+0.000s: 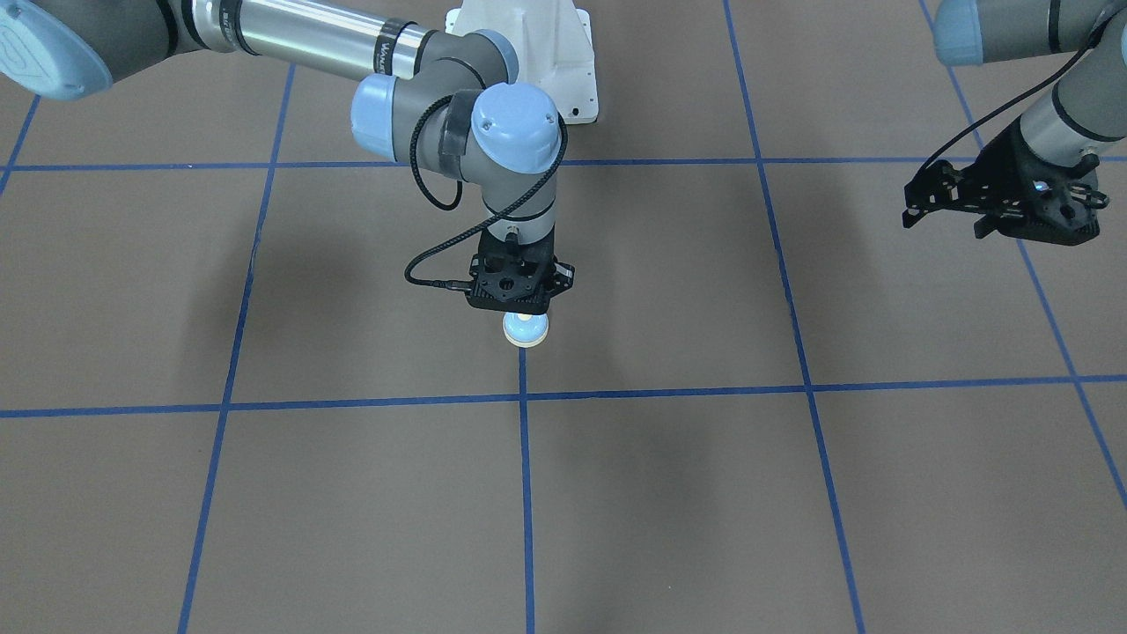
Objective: Place and press bell with both arms
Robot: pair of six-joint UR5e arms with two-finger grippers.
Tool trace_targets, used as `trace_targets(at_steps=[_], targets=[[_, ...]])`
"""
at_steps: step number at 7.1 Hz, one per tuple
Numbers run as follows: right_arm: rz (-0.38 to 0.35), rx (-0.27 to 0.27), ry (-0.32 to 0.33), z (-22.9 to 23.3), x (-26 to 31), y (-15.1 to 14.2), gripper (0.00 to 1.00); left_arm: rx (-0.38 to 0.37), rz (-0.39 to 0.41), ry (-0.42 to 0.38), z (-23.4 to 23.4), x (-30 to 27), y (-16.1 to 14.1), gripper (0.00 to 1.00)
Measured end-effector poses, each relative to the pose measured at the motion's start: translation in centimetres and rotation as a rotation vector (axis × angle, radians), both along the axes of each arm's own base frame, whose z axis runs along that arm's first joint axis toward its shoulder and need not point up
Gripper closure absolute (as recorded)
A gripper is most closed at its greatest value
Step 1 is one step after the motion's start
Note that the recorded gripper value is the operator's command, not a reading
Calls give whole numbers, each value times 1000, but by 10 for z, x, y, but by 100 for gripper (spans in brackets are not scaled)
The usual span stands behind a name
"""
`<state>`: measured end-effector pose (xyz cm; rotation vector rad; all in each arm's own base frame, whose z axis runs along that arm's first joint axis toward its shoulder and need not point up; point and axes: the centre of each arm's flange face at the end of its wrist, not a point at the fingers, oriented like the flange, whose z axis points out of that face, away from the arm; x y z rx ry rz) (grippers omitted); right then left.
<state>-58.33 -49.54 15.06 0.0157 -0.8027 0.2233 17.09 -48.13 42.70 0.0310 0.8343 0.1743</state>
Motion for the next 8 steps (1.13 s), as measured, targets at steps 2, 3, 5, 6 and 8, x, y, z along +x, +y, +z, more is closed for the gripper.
trace_targets(at_steps=[2, 3, 5, 6, 8], targets=[[-3, 17, -45, 25, 88, 5, 83, 10, 2, 0, -1, -2, 0, 1], [-27, 46, -51, 55, 143, 10, 33, 18, 3, 0, 0, -6, -1, 1], [-86, 70, -52, 127, 262, 7, 0, 74, 33, -13, 21, -39, 0, 1], [-110, 88, -39, 165, 321, 8, 0, 112, 51, -25, 40, -70, 5, 1], [-183, 142, -11, 255, 448, 15, 0, 181, 71, -51, 78, -138, 17, 1]])
